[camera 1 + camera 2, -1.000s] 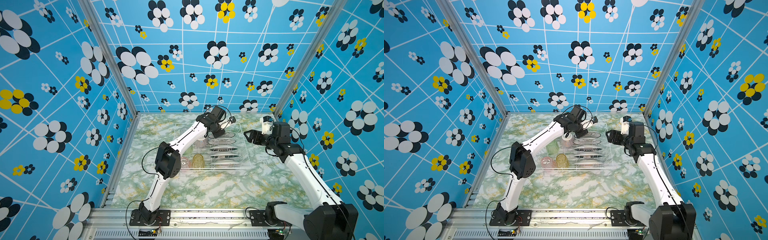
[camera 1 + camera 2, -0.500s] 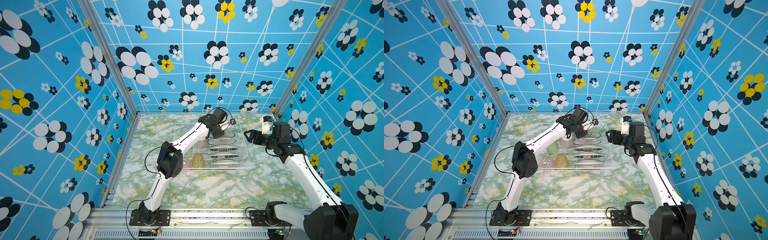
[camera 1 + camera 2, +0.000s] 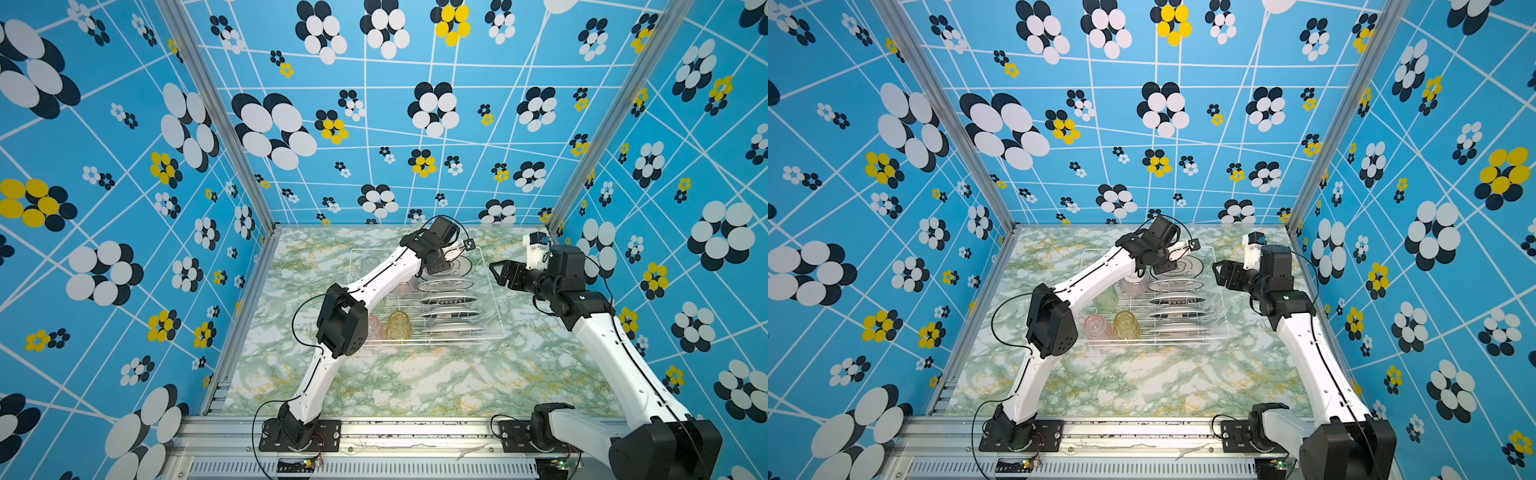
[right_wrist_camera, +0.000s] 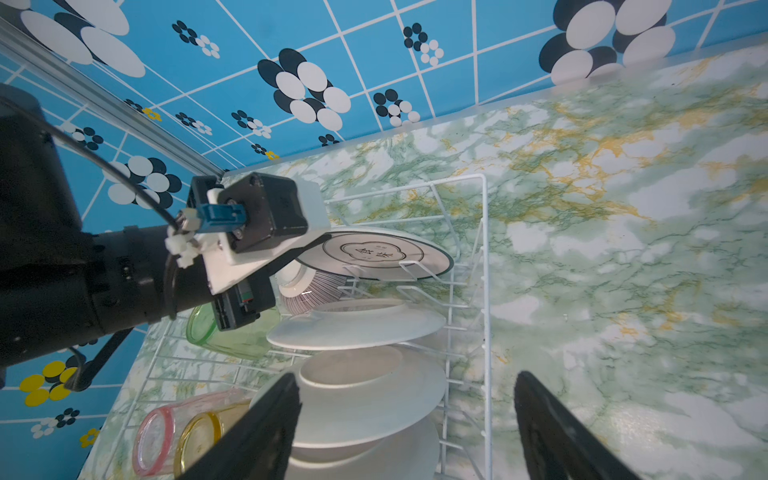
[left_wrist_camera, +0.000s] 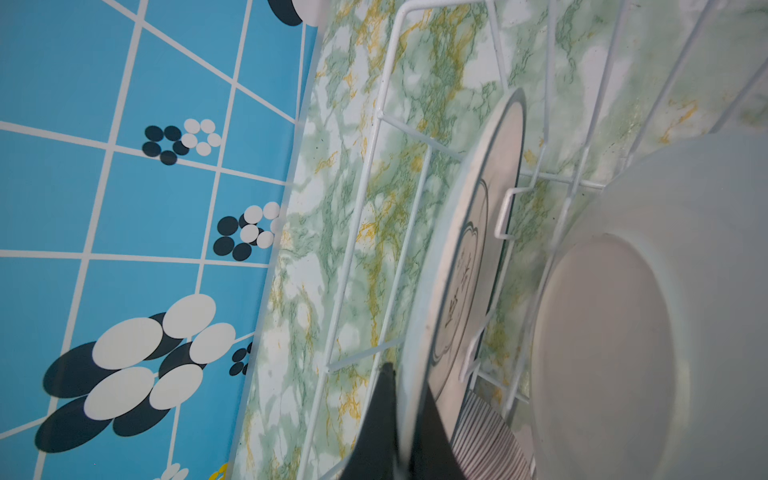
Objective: Unload the mixed dishes from the dish rack
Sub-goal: 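Close the left gripper on the rim of the teal-rimmed plate, then lift the teal-rimmed plate up out of the rack with the left gripper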
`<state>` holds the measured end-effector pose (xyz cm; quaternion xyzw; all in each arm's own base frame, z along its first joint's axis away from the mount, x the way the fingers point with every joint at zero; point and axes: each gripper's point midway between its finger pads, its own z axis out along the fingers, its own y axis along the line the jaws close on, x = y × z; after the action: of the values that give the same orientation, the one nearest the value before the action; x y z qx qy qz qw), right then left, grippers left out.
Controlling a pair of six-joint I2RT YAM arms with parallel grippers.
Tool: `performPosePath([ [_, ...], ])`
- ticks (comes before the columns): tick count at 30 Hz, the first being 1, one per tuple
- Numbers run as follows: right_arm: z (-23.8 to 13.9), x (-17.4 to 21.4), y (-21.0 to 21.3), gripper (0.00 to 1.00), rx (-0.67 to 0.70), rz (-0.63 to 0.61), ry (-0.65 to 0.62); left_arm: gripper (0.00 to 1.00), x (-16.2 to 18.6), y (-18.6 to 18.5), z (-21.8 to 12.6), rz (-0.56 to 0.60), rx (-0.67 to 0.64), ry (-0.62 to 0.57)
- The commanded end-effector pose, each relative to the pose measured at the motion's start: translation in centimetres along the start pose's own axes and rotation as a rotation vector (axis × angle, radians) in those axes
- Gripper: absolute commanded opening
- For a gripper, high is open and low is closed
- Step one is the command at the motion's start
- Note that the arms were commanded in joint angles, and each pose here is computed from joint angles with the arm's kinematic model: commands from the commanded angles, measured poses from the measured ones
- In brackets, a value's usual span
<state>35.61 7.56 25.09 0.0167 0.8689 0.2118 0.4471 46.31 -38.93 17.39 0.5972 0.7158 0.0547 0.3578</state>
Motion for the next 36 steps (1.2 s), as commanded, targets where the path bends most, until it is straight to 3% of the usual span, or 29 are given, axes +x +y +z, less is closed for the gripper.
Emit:
performPosePath([
  [1,-0.3,0.1,-0.3,0.83,0.01,0.002,-0.013,0.0,-0.2,-0.9,0.7,-0.036,0.013,0.014],
  [19,0.1,1.0,-1.6,0.81,0.043,0.076,-0.078,0.0,-4.0,2.8,-5.4,-0.038,-0.383,-0.162],
  [29,0.3,1.3,-1.6,0.81,0.035,0.095,-0.075,0.0,-3.9,2.4,-7.9,0.014,-0.309,-0.166],
  [36,0.1,1.1,-1.3,0.81,0.021,0.085,-0.081,0.0,-4.3,5.0,-13.6,-0.042,-0.361,-0.197],
])
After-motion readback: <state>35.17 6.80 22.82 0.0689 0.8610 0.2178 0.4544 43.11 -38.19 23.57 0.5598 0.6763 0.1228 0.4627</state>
